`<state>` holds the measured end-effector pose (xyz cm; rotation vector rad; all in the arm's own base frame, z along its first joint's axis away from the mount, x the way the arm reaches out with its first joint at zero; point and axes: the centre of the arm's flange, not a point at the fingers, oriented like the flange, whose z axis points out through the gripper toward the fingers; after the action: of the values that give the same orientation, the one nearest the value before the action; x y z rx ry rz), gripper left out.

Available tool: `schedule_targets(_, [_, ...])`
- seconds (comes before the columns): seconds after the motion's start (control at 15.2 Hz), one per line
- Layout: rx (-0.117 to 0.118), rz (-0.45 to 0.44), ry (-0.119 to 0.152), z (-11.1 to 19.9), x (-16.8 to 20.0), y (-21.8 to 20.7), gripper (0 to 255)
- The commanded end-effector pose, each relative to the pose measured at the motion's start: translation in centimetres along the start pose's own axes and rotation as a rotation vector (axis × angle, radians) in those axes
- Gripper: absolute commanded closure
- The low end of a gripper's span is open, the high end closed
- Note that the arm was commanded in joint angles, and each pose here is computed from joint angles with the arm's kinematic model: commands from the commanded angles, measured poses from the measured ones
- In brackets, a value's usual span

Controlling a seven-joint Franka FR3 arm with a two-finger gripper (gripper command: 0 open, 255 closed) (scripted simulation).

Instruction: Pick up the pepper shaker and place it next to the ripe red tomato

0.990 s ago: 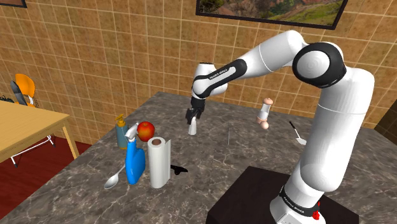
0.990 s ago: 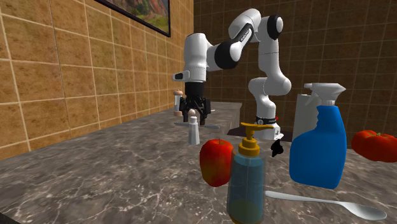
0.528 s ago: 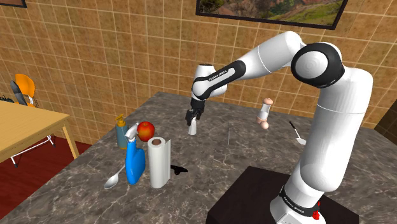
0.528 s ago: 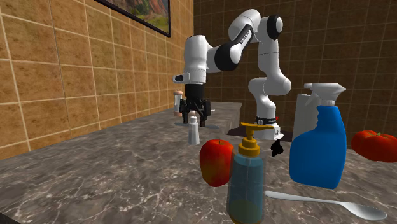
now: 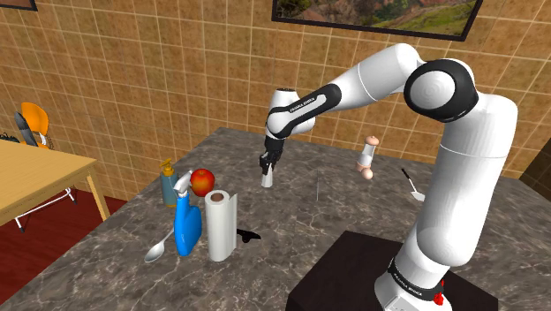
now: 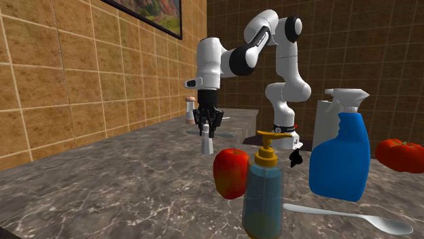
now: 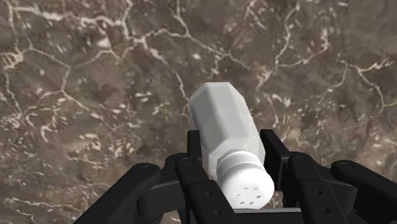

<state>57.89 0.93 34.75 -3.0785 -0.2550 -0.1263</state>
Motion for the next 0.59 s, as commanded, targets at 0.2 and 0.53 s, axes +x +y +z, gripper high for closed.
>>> schedule_targets(0.2, [0.000, 0.000, -0.001, -0.5, 0.0, 0.0, 255])
schedule_targets(0.53, [0.000, 0.000, -0.001, -3.1, 0.3, -0.1, 255])
